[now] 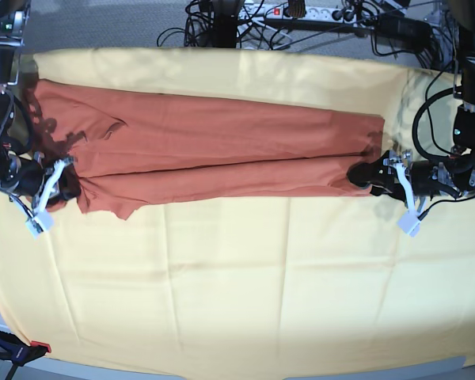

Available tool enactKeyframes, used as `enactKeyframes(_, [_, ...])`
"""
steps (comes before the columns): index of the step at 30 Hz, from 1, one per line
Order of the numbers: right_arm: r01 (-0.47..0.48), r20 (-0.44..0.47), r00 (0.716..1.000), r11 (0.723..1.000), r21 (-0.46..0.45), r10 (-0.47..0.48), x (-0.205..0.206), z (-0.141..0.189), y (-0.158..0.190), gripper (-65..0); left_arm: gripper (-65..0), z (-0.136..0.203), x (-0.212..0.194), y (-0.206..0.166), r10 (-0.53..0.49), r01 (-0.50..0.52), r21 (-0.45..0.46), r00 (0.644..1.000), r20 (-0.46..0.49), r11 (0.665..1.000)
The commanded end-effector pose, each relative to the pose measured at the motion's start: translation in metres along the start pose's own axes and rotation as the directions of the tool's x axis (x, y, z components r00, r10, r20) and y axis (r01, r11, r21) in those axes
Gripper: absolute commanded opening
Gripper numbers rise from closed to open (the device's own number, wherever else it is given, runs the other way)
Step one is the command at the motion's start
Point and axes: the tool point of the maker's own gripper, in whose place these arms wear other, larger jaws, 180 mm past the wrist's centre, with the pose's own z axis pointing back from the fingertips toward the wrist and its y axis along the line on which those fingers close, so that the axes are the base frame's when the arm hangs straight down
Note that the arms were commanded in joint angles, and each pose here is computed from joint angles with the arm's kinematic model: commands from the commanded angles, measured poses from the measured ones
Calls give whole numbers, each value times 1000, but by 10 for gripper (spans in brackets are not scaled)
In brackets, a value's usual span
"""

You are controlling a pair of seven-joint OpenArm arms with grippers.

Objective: Fold the T-shirt properly
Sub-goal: 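Lay the folded hem down and release both grippers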

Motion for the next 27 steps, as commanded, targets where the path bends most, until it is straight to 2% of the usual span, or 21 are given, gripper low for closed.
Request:
enactKeyframes(1, [-44,37,998,999,-21,45,15,14,-6,-650,-290,10,16,0,-30,30,8,999,42,1000])
enactKeyframes(5, [-129,-15,992,991,-21,129,3,28,7,-650,-290,10,16,1,-30,30,9,999,41,1000])
enactKeyframes(8, [-157,-43,987,988,-2,157,-4,36,15,-650,-290,10,16,0,-30,30,8,999,42,1000])
enactKeyframes(16, [-151,-167,974,988,24,153,-30,44,15,-650,-290,11,16,1,-30,30,9,999,41,1000])
enactKeyframes(20, [-122,-204,970,990,68,134,-39,46,23,-650,-290,11,16,1,-30,30,9,999,41,1000])
enactKeyframes(27, [-120,-302,944,991,63,133,-67,49,23,-650,-290,15,17,3,-34,34,19,999,37,999])
